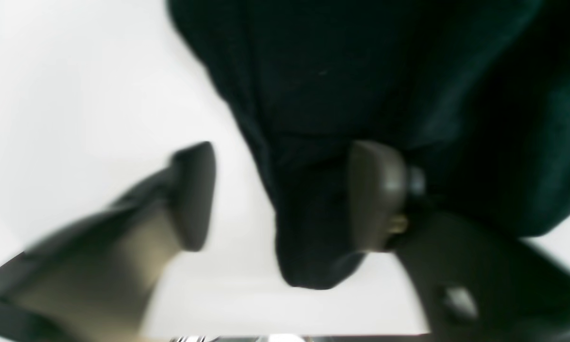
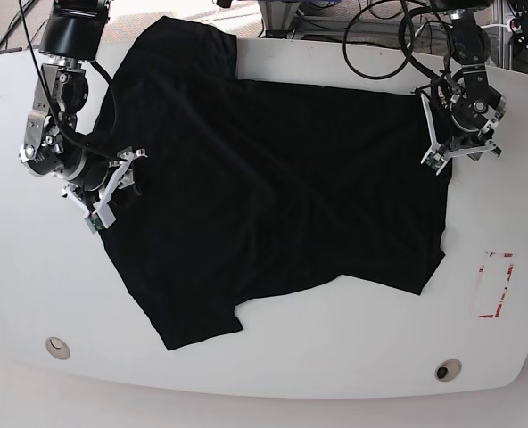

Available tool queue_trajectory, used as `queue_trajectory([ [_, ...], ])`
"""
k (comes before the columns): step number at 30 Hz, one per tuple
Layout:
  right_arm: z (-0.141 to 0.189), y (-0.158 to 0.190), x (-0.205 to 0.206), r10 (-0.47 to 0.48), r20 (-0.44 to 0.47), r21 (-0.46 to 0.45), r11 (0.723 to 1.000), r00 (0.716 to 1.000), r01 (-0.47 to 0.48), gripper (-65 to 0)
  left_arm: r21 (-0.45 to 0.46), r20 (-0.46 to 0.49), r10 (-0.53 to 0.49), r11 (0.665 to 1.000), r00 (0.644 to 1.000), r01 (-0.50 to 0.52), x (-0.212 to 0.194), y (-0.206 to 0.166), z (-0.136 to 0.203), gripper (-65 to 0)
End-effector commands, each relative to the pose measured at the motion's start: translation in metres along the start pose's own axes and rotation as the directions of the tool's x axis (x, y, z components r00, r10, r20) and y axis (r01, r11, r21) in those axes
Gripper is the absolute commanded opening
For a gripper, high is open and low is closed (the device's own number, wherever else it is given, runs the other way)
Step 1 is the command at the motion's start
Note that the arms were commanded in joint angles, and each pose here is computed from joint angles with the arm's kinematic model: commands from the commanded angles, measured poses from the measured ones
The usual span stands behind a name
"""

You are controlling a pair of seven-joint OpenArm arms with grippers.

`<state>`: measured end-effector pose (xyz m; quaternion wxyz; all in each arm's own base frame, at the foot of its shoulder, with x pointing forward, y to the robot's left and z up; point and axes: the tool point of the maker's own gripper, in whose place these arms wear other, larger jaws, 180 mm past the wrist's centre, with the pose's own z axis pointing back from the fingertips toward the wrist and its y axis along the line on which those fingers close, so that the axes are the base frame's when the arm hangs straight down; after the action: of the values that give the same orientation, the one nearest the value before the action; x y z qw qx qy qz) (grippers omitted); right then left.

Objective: Layout the t-shirt on the table in an organized manner, then fold the t-shirt properly
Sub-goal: 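Pull the shirt shoulders apart with both grippers, spreading it flat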

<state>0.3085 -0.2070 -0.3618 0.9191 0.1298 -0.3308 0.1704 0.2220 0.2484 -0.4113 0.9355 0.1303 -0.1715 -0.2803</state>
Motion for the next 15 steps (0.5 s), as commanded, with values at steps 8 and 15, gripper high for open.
queue_trajectory([
  [8, 0.017, -0.02, 0.02, -0.011, 0.081, -0.048, 0.999, 0.997, 0.015, -35.0, -0.013, -0.038, 0.001, 1.0, 0.999, -0.002, -0.01, -0.002, -0.007, -37.8],
  [15, 0.022, -0.027, 0.02, -0.016, 0.086, -0.066, 0.998, 0.996, 0.022, -35.0, -0.008, -0.033, 0.0, 1.0, 0.999, 0.0, -0.008, -0.001, -0.005, -38.3],
])
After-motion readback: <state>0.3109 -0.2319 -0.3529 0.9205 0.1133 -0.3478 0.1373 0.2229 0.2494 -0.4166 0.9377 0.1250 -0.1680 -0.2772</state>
